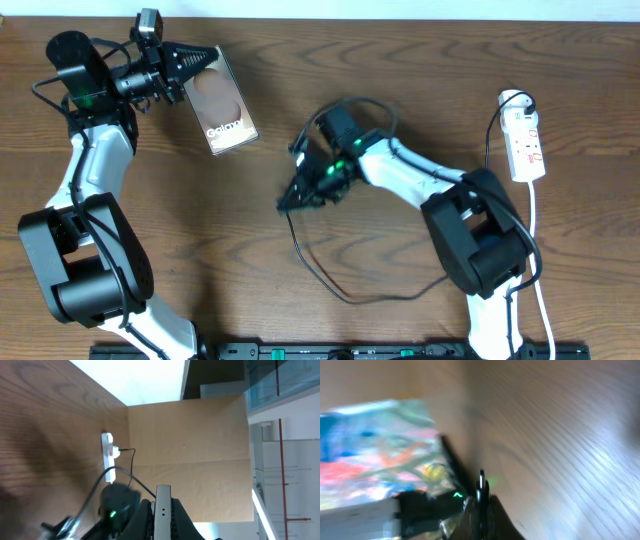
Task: Plug charger to phone and switch on socket
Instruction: 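Bring the connector to the phone's bottom port with the right gripper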
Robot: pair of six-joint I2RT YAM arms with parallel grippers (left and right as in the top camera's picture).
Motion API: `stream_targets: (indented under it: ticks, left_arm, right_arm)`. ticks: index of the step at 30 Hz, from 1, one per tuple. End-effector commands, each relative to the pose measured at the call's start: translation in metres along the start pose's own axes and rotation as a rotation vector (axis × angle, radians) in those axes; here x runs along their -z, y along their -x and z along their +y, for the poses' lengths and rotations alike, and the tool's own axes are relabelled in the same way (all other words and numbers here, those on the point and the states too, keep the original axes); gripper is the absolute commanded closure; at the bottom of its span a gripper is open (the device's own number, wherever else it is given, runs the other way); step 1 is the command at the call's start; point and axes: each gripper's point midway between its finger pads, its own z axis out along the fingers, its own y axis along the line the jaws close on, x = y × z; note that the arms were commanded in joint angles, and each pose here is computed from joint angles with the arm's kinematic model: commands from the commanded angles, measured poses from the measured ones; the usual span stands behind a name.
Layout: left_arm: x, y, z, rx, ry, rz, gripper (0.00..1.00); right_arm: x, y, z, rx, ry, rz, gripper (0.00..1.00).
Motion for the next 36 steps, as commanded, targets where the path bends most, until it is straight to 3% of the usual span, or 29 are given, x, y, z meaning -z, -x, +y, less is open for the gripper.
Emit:
stream_targets:
  ticks: [1,6,21,36]
  left_arm:
    - [0.001,-0.002,-0.02,-0.055,-0.007,0.008,0.93]
    - [0.001,0.001,-0.019,-0.108,-0.004,-0.012,0.93]
    - [0.001,0.016,-0.018,-0.228,0.016,-0.095,0.93]
    - [0.004,0.034,-0.015,-0.223,0.04,-0.198,0.93]
  right_arm:
    - [0.029,-0.002,0.055,0.18,0.357,0.059,0.99]
    - [0.041,0.004,0.078,0.396,0.46,0.046,0.99]
    - [0.034,0.004,0.09,0.501,0.473,0.047,0.99]
    - [0.043,0.031,0.114,0.634,0.445,-0.058,0.99]
